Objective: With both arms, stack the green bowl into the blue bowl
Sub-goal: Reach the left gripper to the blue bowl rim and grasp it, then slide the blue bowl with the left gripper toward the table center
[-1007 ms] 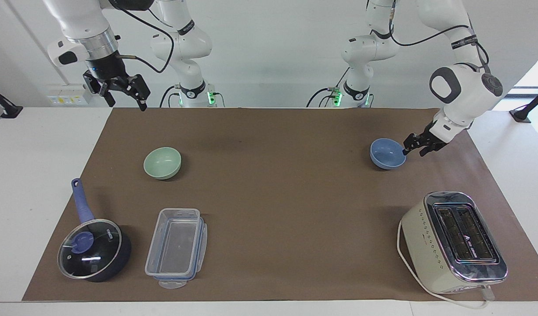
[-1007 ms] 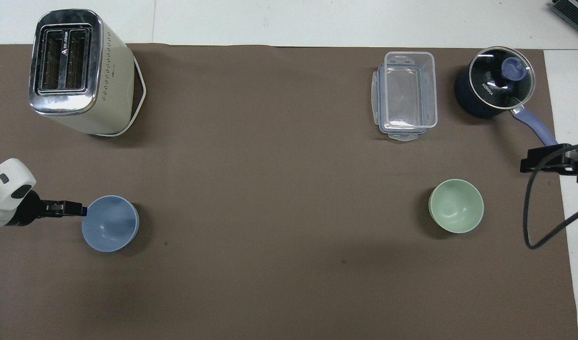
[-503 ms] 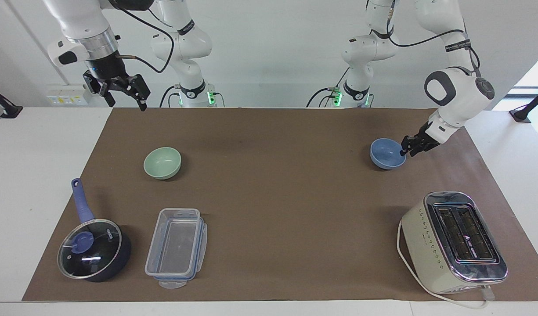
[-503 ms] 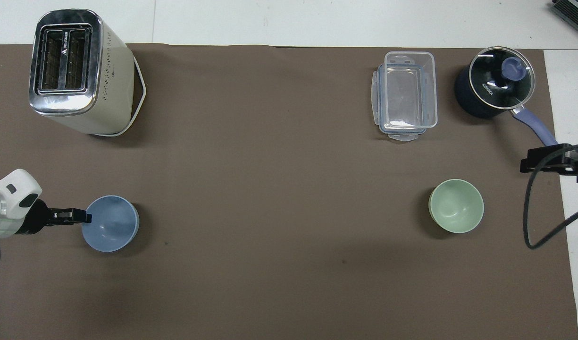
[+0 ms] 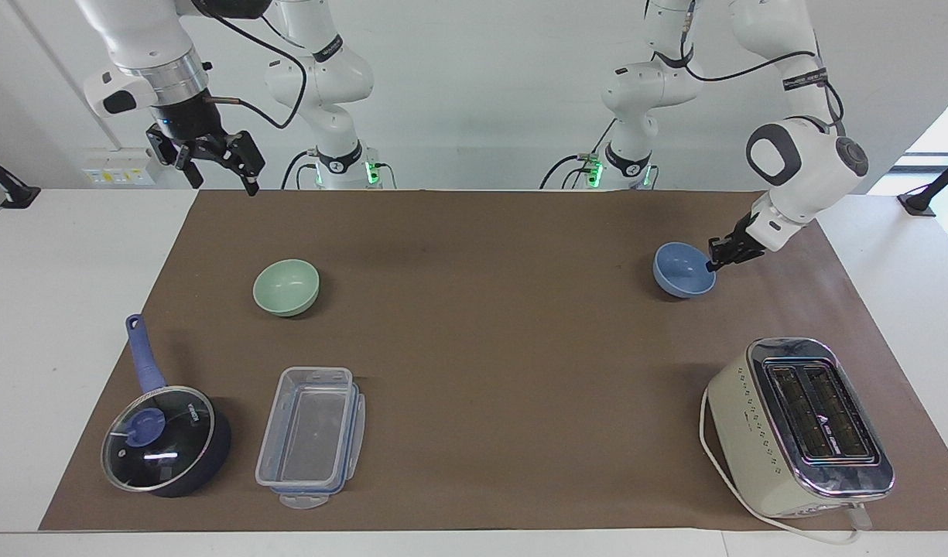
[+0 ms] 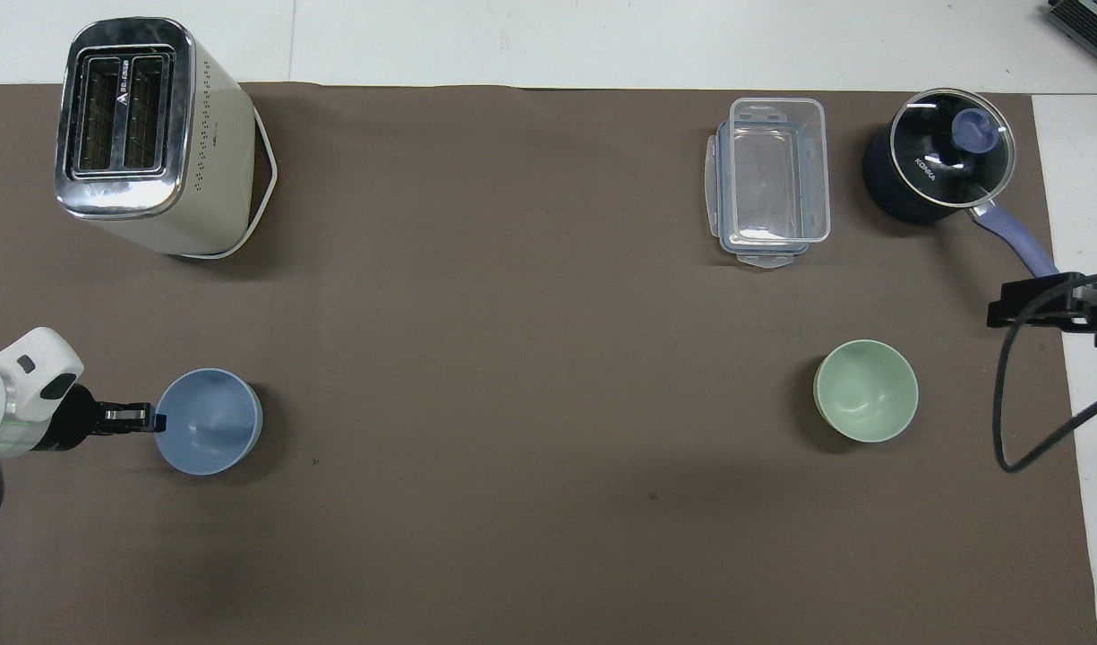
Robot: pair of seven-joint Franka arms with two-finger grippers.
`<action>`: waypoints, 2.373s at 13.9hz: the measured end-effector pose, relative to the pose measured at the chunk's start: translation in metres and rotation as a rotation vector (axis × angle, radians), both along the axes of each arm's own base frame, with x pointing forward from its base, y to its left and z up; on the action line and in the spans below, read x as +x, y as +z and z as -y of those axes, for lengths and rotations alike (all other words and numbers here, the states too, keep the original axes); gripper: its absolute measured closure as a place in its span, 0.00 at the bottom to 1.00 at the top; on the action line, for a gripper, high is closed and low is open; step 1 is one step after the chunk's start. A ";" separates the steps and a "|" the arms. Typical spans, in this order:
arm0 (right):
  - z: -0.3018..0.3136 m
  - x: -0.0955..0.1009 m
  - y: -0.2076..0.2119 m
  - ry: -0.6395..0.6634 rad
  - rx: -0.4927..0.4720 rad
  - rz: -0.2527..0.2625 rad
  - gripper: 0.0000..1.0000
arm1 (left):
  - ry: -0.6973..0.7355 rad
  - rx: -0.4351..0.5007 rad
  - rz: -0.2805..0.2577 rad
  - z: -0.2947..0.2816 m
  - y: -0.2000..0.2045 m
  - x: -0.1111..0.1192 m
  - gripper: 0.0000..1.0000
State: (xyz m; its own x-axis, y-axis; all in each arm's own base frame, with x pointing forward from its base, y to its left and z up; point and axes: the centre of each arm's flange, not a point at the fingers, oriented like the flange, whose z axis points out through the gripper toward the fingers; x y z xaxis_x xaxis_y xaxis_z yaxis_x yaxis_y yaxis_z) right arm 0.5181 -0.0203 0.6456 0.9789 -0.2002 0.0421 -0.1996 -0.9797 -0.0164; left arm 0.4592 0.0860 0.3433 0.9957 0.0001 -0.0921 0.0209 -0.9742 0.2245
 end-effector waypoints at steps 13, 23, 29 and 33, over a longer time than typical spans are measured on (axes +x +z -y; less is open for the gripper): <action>0.000 0.000 0.000 0.000 0.000 0.000 0.00 | -0.035 0.079 0.035 0.152 0.052 0.001 0.96; 0.000 0.000 0.000 0.000 0.000 0.000 0.00 | 0.084 0.058 0.084 0.390 0.036 -0.061 0.96; 0.000 0.000 0.000 0.000 0.000 0.000 0.00 | 0.078 0.038 0.072 0.446 0.015 -0.054 0.96; 0.000 0.000 0.000 0.000 0.000 0.000 0.00 | 0.075 0.044 0.058 0.450 0.008 -0.056 0.96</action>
